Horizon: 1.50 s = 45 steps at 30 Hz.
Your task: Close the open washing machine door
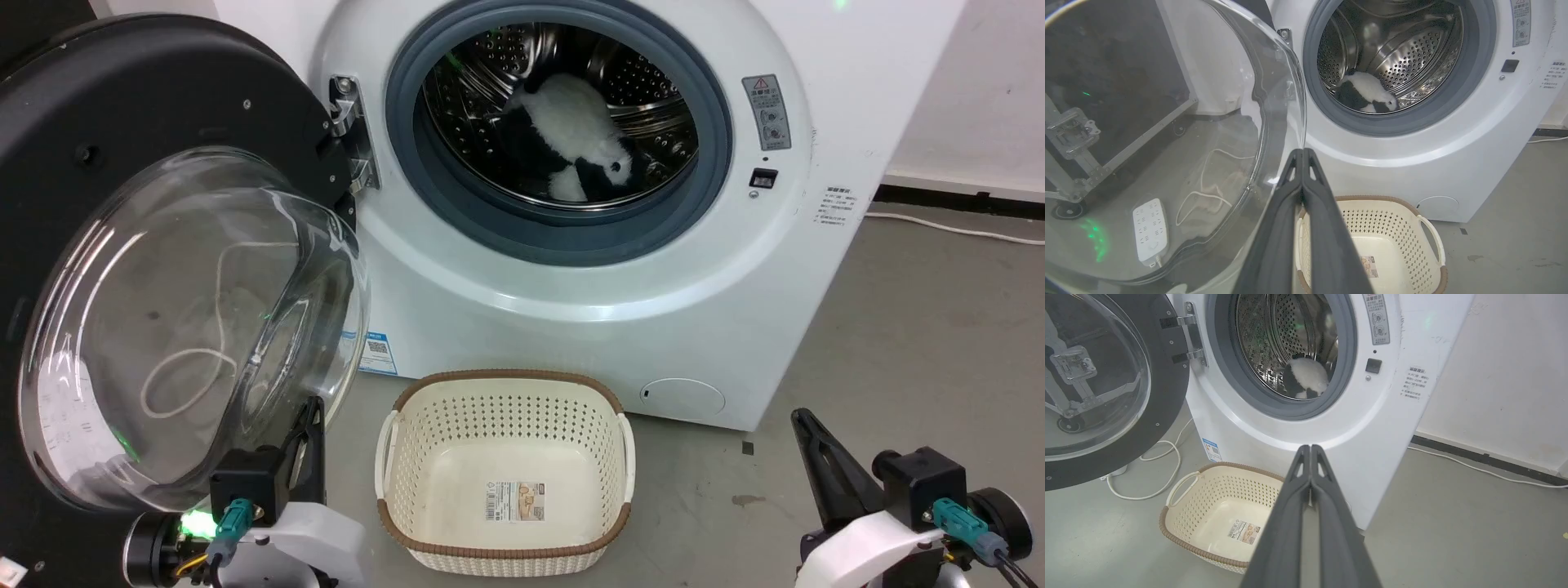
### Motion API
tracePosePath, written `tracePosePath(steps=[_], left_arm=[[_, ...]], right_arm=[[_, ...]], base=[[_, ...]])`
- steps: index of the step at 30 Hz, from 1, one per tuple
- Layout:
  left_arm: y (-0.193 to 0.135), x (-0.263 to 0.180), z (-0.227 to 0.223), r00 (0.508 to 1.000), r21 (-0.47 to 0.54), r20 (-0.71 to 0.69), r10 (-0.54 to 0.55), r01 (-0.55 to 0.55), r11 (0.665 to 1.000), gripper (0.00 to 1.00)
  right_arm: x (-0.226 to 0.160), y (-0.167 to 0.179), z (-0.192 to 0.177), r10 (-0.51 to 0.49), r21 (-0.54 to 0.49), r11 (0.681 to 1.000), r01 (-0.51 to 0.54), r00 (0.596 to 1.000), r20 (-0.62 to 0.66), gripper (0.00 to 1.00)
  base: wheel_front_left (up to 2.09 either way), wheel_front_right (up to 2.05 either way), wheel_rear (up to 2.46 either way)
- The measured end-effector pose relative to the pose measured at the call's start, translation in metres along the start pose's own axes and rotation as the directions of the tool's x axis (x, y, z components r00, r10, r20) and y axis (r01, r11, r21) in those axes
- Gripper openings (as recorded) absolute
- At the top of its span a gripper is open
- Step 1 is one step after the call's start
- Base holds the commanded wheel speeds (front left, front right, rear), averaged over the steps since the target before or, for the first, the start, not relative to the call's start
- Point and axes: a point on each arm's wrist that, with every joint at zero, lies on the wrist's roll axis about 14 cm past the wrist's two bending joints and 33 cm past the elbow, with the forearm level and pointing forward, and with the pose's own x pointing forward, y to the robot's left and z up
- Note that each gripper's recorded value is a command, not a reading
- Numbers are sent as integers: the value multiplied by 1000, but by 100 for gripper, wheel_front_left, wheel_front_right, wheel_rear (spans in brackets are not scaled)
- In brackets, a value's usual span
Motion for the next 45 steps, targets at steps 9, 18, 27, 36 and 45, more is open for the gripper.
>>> tracePosePath(steps=[9, 18, 27, 36, 45], left_arm=[[0, 0, 0, 1000, 0, 0, 0, 0, 1000, 100], [-4, 0, -1, 1000, -13, 4, -10, 10, 1000, 100], [-7, -1, -1, 1000, -41, 17, -17, 17, 999, 47], [-9, -3, 5, 998, -64, 50, -22, 26, 998, 0], [8, -6, 50, 980, -81, 195, 29, -13, 997, 0]], right_arm=[[0, 1, 0, 2, 1, 1000, -2, 1000, -1, 100], [0, 1, -1, 3, 19, 1000, -3, 1000, 5, 100], [0, 3, -1, 6, 57, 998, -7, 1000, 22, 100], [0, 6, -3, 13, 96, 995, -16, 999, 31, 100], [5, 15, -4, 41, 125, 991, -46, 998, 40, 100]], base=[[0, 0, 0], [0, 0, 0], [0, 0, 0], [0, 0, 0], [0, 0, 0]])
